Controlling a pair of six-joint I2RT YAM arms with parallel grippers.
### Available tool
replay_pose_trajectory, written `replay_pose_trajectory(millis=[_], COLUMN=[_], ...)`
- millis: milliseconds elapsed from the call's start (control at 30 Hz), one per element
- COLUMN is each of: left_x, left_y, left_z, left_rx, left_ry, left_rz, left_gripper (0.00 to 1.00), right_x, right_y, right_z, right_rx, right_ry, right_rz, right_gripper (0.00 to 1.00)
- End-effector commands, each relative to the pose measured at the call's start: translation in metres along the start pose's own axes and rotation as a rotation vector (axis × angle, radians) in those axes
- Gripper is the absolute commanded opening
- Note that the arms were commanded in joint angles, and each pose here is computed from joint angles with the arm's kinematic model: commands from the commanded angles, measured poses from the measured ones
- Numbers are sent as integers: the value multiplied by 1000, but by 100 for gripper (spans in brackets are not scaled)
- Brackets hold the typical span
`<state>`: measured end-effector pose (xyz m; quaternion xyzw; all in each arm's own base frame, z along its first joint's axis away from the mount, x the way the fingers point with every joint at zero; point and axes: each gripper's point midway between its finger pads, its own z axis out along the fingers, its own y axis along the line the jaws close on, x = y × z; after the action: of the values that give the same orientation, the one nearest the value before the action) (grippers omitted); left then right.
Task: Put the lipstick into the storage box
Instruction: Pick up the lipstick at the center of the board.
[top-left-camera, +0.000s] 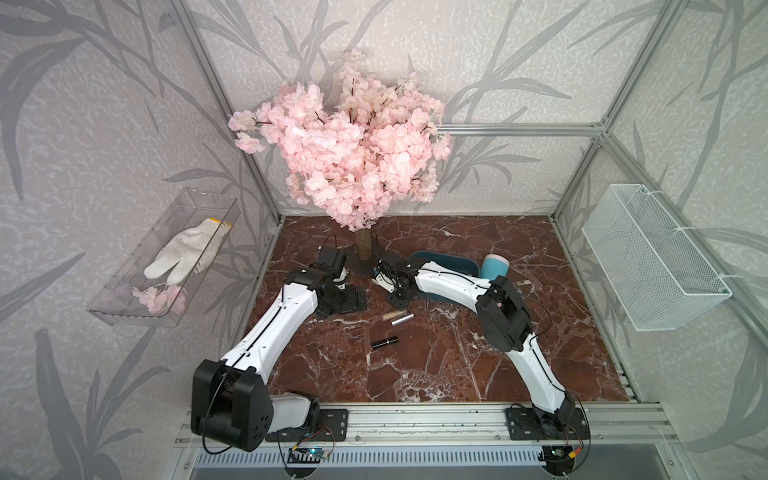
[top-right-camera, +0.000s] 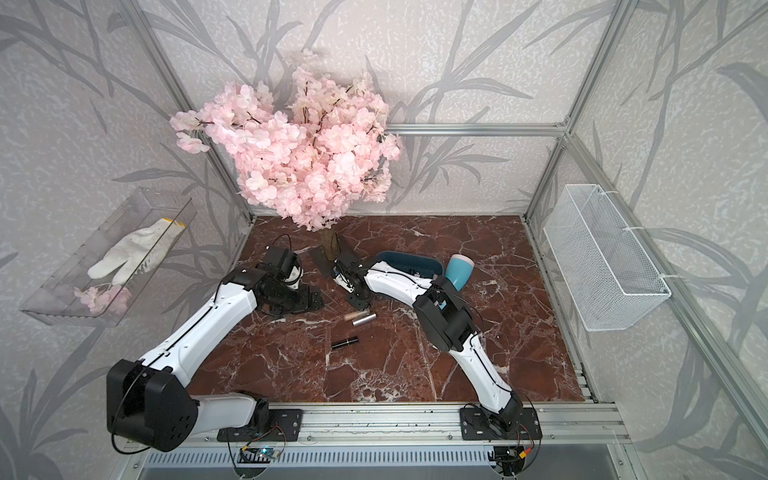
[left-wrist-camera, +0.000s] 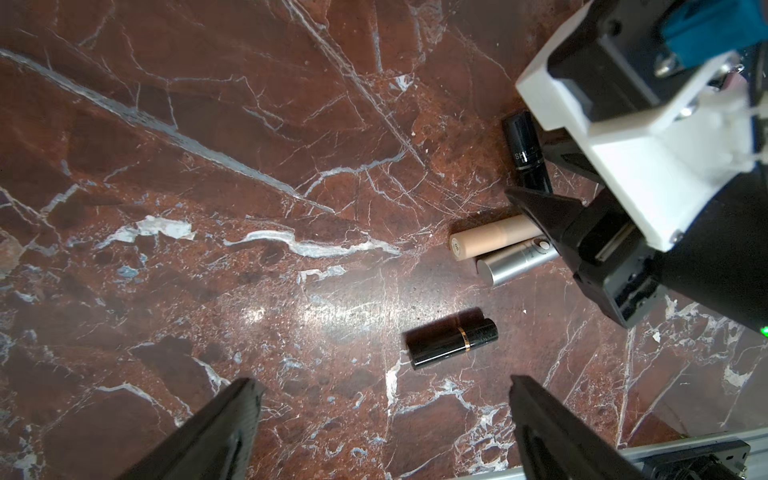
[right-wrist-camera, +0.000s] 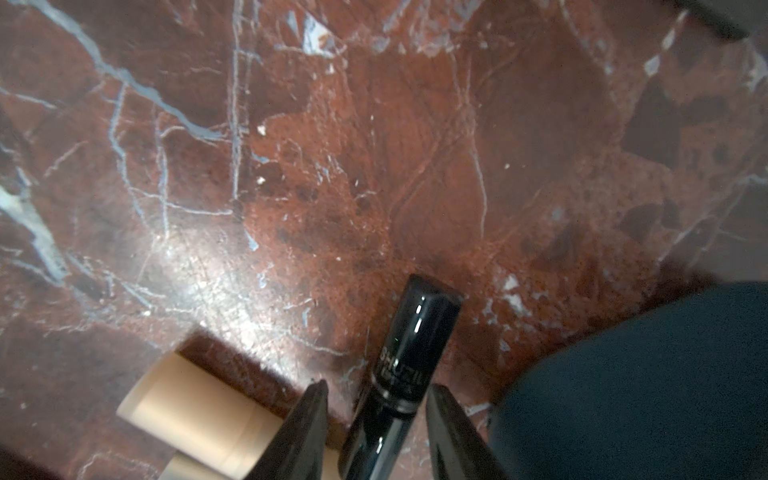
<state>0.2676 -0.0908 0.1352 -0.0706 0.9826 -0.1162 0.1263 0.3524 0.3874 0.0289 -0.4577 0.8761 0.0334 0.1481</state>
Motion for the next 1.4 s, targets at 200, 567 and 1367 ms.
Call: replay_pose_trajectory(millis=[200,567,1367], left_x=[6,6,2], left_y=[5,6,-19], left_z=[-2,-3,-11], left_rx=[-16,-19,118], left_ry=[15,7,-57], left_rz=[15,12,-23], left_gripper=[96,96,96], right_x=[6,-3,17], right_y=[8,7,-102], right_z=[10,-1,-126], right_rx=[-31,-29,-4], right_ry=[69,32,-245], right_rz=[13,-6,856], right_gripper=[32,19,18])
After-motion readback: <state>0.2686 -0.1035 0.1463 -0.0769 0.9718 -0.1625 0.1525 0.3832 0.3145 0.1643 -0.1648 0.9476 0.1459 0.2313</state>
